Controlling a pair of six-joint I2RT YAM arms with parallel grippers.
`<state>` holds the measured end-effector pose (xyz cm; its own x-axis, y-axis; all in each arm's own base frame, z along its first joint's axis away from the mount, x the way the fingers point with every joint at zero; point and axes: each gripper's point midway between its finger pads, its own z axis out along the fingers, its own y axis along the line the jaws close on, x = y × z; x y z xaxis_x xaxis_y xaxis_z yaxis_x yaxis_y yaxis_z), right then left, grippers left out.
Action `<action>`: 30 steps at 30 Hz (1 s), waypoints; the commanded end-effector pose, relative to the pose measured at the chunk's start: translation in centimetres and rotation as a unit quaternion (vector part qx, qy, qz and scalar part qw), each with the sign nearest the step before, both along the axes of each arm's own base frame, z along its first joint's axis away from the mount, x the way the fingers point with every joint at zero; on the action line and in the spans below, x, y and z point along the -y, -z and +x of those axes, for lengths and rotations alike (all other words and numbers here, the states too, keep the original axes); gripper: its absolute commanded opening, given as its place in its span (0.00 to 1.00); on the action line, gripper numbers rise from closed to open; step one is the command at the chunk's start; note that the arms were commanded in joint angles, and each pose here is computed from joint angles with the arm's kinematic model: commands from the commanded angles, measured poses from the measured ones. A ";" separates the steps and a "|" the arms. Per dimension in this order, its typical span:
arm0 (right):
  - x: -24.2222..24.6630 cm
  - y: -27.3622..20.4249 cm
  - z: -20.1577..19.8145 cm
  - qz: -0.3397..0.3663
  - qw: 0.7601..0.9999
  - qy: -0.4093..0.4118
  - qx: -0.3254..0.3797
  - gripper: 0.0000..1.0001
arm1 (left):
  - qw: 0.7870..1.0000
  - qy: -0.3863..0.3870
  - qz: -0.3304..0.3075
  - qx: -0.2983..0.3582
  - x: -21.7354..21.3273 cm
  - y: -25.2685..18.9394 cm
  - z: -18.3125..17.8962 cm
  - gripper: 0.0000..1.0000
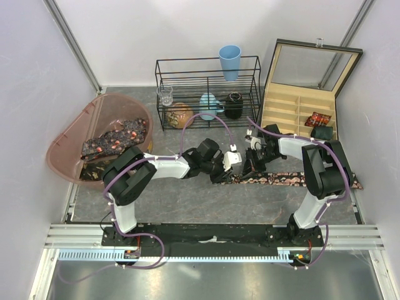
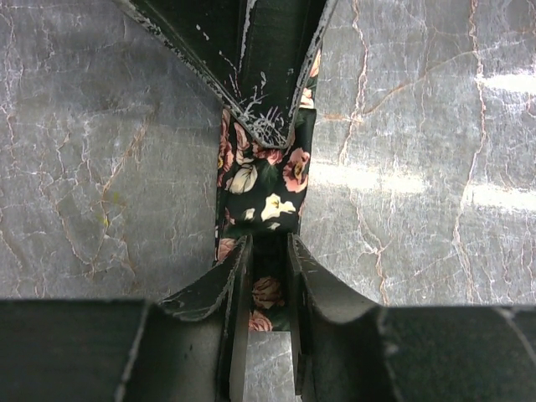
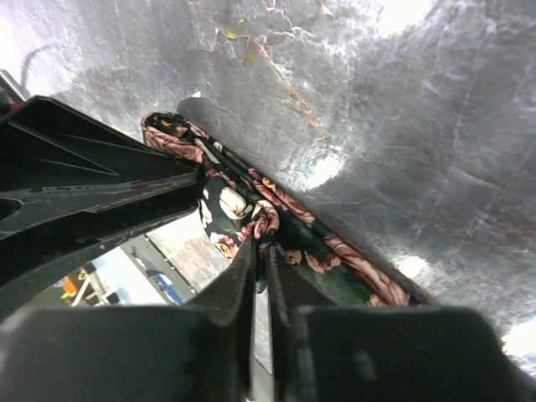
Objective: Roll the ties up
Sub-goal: Roll the tie at the center of the board.
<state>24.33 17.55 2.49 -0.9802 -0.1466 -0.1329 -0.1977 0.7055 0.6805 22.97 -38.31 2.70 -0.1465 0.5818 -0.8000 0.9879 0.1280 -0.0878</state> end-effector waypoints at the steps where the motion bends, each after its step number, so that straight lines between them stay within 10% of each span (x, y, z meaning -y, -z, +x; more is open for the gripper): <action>1: 0.3 0.0 0.9 -0.008 0.999 -0.019 0.030 0.00 | 1.000 -0.003 0.024 -0.007 -0.6 1.2 0.1 0.33; 8: 1.5 2.1 1.1 -0.052 0.998 -0.002 0.031 0.00 | 0.996 -0.005 -0.088 0.018 -0.5 -4.8 0.5 0.64; 18: 1.9 2.9 1.3 -0.069 0.997 0.002 0.031 0.00 | 0.996 0.008 -0.072 0.042 -1.7 -2.6 1.0 0.76; 30: 2.3 3.4 1.4 -0.082 0.996 0.004 0.030 0.00 | 0.996 0.048 -0.050 0.047 -1.7 -0.6 0.6 0.59</action>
<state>24.94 16.93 1.51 -0.9786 -0.1446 -0.1464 -0.2052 0.7391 0.6415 23.07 -35.61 2.22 -0.0983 0.5327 -0.8406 0.9943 0.0881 -0.0605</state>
